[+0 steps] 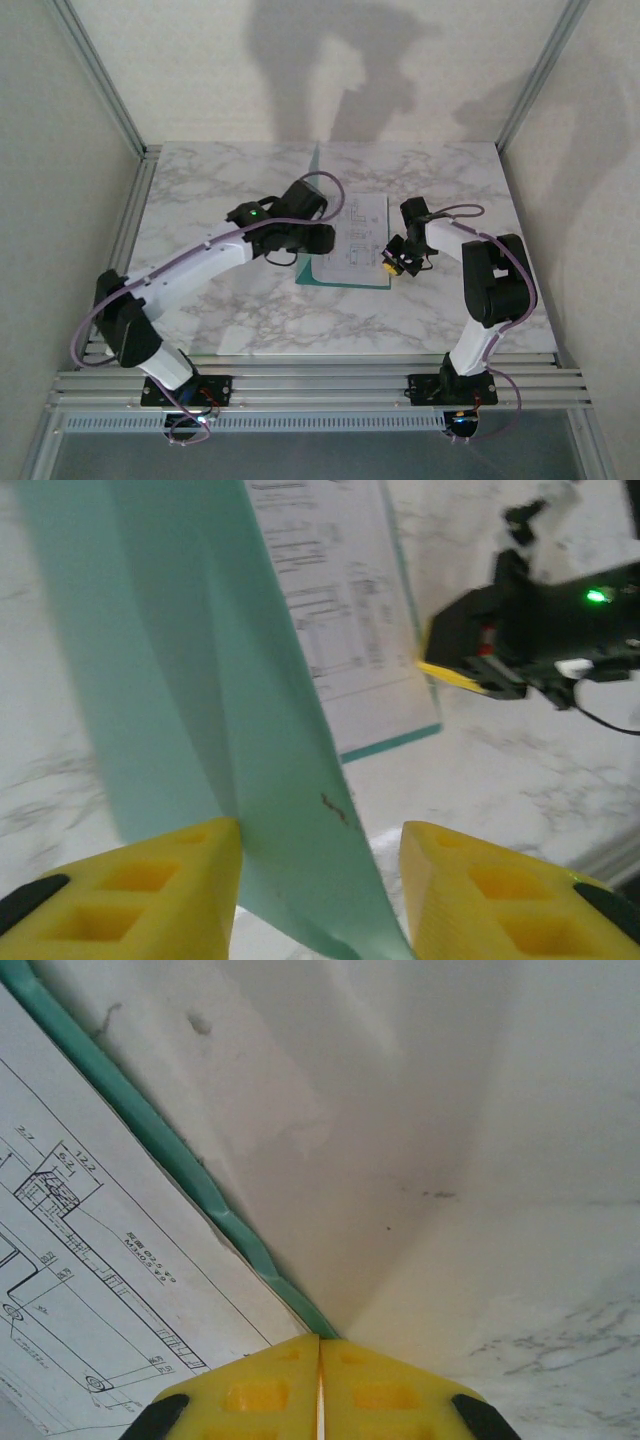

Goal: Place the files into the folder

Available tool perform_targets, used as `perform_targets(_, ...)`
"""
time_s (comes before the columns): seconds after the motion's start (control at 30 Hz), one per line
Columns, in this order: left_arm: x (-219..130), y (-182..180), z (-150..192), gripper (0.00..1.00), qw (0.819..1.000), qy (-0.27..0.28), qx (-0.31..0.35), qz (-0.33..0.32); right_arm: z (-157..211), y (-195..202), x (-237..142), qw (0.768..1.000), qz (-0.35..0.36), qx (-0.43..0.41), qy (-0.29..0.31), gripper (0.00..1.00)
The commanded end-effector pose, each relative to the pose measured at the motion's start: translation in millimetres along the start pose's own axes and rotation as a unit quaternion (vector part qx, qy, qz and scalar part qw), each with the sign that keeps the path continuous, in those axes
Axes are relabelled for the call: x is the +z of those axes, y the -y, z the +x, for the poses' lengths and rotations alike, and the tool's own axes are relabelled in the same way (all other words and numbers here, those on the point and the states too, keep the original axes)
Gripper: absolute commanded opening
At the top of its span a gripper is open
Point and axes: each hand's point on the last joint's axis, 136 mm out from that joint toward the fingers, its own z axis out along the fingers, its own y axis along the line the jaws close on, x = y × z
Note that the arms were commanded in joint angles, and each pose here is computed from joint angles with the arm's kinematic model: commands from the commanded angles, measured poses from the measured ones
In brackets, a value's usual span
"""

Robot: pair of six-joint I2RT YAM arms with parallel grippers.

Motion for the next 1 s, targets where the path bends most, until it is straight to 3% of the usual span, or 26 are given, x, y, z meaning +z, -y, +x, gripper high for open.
perform_targets(0.0, 2.6, 42.3, -13.0, 0.50, 0.997, 0.012, 0.022, 0.072, 5.1, 16.9, 7.7, 0.999, 0.038, 0.003, -0.007, 0.10)
perform_targets(0.2, 10.5, 81.5, -25.1, 0.60, 0.987, 0.023, -0.001, 0.160, 1.4, 13.1, -5.2, 0.999, 0.034, 0.002, 0.012, 0.11)
perform_targets(0.4, 7.7, 70.9, -31.6, 0.73, 0.988, 0.044, -0.024, 0.146, -5.5, 18.3, -28.5, 0.997, 0.056, 0.009, 0.051, 0.13)
perform_targets(0.5, -4.9, 50.5, -42.8, 0.99, 0.987, 0.075, -0.054, 0.132, -13.2, 28.7, -57.7, 0.991, 0.089, 0.017, 0.100, 0.15)
perform_targets(0.53, -9.7, 43.0, -46.9, 0.99, 0.986, 0.086, -0.066, 0.128, -15.1, 29.9, -66.7, 0.989, 0.093, 0.016, 0.114, 0.16)
perform_targets(0.63, -28.5, 11.1, -61.5, 1.00, 0.981, 0.128, -0.106, 0.100, -23.5, 23.6, -101.9, 0.983, 0.087, 0.001, 0.165, 0.33)
perform_targets(0.7, -45.4, -14.7, -72.3, 1.00, 0.975, 0.167, -0.129, 0.073, -28.5, 15.5, -127.8, 0.977, 0.072, -0.016, 0.200, 0.55)
perform_targets(0.77, -62.9, -41.3, -78.8, 0.99, 0.967, 0.198, -0.151, 0.047, -31.9, 4.1, -151.2, 0.971, 0.045, -0.037, 0.232, 0.98)
perform_targets(0.97, -122.3, -129.5, -81.9, 1.00, 0.929, 0.295, -0.203, -0.090, -31.6, -26.3, -217.9, 0.939, -0.033, -0.122, 0.319, 0.99)
